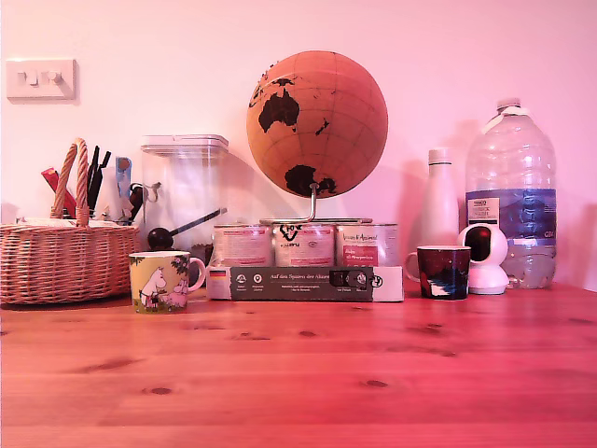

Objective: Pick up the coffee capsules on the table and drop them inside the coffee cup

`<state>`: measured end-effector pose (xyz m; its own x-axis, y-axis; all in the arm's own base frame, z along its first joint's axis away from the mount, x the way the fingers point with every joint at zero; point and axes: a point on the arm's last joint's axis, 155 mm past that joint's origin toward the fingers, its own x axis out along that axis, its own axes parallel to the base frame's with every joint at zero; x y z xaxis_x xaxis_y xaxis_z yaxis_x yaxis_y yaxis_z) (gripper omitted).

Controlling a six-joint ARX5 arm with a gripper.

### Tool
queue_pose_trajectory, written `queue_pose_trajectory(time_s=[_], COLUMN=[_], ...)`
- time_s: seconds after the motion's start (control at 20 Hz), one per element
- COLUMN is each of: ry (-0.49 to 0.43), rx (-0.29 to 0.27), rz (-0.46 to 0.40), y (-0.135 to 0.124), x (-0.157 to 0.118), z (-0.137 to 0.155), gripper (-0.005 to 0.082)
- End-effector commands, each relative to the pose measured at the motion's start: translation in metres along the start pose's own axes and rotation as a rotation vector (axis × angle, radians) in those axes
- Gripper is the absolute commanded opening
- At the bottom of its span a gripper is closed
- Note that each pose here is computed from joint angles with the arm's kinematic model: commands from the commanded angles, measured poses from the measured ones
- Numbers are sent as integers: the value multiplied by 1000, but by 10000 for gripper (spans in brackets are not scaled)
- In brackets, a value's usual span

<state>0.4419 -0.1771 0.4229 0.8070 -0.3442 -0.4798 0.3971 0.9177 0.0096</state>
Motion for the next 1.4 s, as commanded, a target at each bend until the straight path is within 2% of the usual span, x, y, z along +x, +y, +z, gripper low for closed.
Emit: queue_pose_trajectory(time_s=[0.0,0.25,0.5,0.8,1.15,1.35], ry=[18,35,36,-75,-142,-235], rx=[5,-1,-9,-25,-45,-47], rz=[-17,-31,-50,-47,-33,-9], y=[-4,-6,-10,-9,-1,9], x=[12,31,56,71,102,111], z=[-5,-17,-42,-76,-130,-147], gripper=[178,178,178,178,178,178])
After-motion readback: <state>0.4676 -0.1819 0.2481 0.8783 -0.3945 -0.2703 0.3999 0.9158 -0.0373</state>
